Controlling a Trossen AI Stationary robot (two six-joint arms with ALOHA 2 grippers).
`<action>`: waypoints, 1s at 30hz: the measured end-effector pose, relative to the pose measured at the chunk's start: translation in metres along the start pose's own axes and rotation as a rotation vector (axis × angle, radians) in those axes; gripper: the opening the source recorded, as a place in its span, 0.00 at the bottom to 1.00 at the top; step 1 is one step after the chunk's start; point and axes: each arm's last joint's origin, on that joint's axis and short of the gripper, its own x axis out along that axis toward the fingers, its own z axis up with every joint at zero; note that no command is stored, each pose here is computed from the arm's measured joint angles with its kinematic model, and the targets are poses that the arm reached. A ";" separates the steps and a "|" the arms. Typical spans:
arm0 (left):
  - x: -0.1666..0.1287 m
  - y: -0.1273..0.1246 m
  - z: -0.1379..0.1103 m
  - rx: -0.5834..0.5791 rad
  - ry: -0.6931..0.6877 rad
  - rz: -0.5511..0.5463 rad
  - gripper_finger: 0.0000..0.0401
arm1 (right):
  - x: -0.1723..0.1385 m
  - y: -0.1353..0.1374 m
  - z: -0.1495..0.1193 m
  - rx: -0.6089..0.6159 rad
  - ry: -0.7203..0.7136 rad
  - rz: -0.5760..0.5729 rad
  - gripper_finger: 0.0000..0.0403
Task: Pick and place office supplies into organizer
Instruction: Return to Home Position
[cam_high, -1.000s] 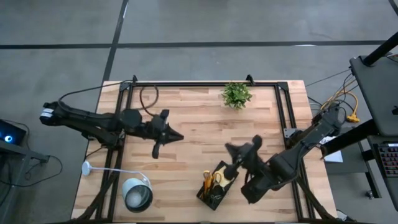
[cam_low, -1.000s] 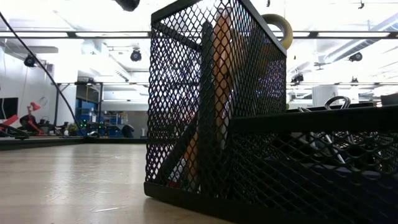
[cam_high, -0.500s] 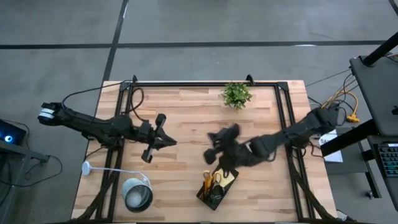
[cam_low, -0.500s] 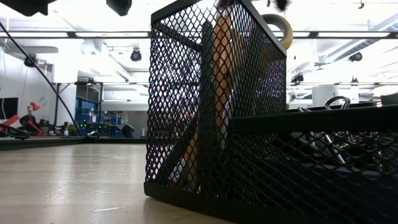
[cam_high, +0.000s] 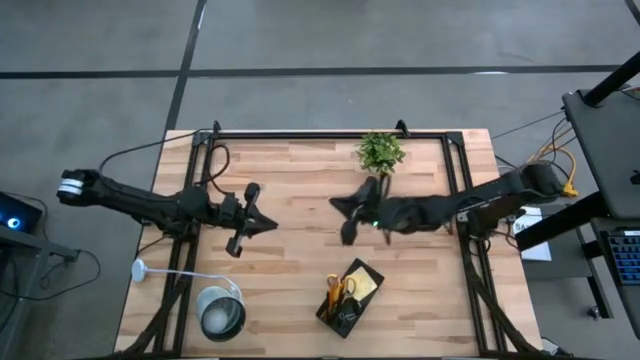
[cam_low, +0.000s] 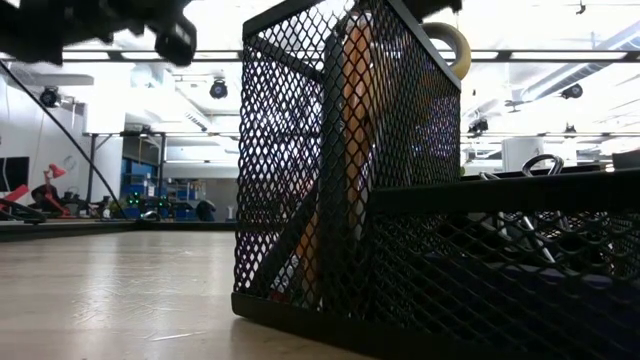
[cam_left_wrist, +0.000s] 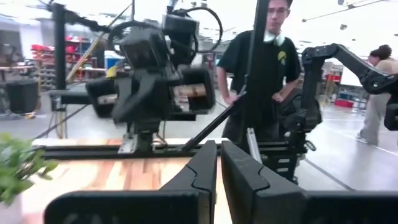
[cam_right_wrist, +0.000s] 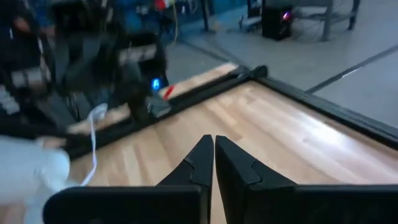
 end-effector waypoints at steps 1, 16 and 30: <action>-0.003 0.001 -0.005 0.001 -0.005 0.006 0.02 | -0.005 -0.006 -0.001 0.024 -0.025 0.004 0.02; -0.034 0.008 -0.028 0.067 -0.102 0.207 0.02 | -0.084 -0.074 -0.042 -0.012 0.052 0.038 0.02; -0.053 0.009 -0.047 -0.016 -0.123 0.187 0.02 | -0.107 -0.095 -0.066 -0.102 -0.126 0.389 0.02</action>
